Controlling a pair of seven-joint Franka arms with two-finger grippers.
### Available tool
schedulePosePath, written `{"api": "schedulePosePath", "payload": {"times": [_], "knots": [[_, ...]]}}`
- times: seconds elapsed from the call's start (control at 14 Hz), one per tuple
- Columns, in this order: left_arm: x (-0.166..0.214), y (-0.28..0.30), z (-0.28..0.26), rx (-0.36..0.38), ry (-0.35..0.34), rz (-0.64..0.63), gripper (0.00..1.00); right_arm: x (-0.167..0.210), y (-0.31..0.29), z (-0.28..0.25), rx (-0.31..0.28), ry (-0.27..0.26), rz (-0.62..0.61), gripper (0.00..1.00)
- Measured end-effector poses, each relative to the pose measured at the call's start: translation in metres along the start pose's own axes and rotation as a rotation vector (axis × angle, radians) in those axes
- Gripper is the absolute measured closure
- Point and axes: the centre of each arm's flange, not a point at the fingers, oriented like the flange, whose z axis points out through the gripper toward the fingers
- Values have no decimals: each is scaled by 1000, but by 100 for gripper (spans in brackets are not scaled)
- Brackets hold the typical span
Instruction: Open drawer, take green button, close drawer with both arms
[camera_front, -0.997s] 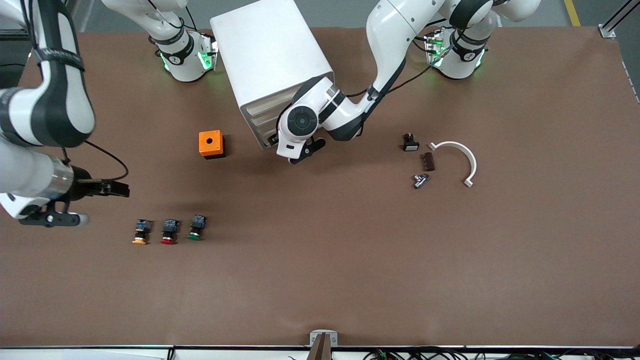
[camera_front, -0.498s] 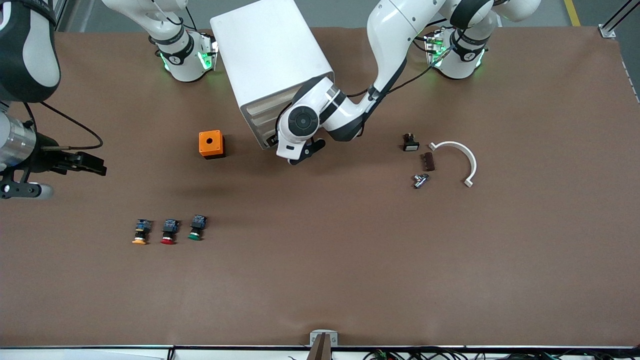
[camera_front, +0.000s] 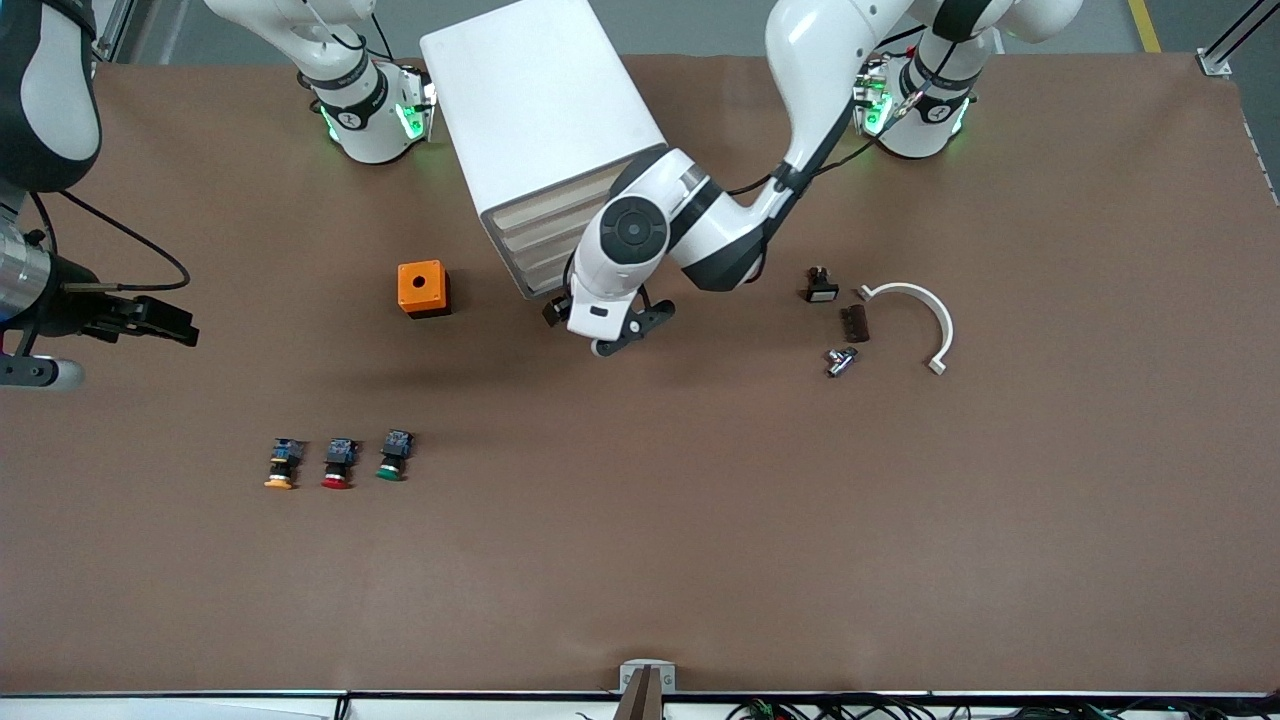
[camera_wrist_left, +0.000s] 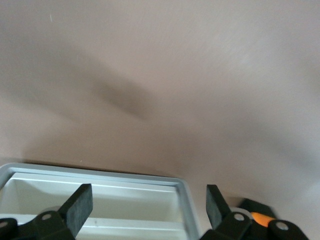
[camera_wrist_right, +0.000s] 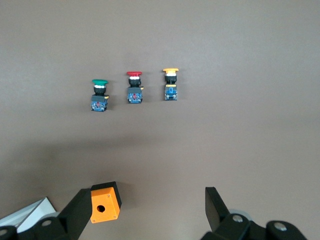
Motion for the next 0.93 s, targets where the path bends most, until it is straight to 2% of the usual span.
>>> {"api": "schedulePosePath", "payload": {"times": [0.21,0.43,0.64,0.78,0.93], "knots": [[35,-4,-85,-78,24,7,0,1,0,-11,1,23,0,0],[95,-31,-166,-112,48,30,0,2,0,-17,1,35,0,0],[142,-73,-239,-92,78,92,0,2,-3,-18,2,38,-4,0],[155,-101,-282,-64,103,156,0,0,-5,-18,2,27,-9,0],[162,-128,-313,-24,96,248,0,-1,-6,-17,2,18,-11,0]]}}
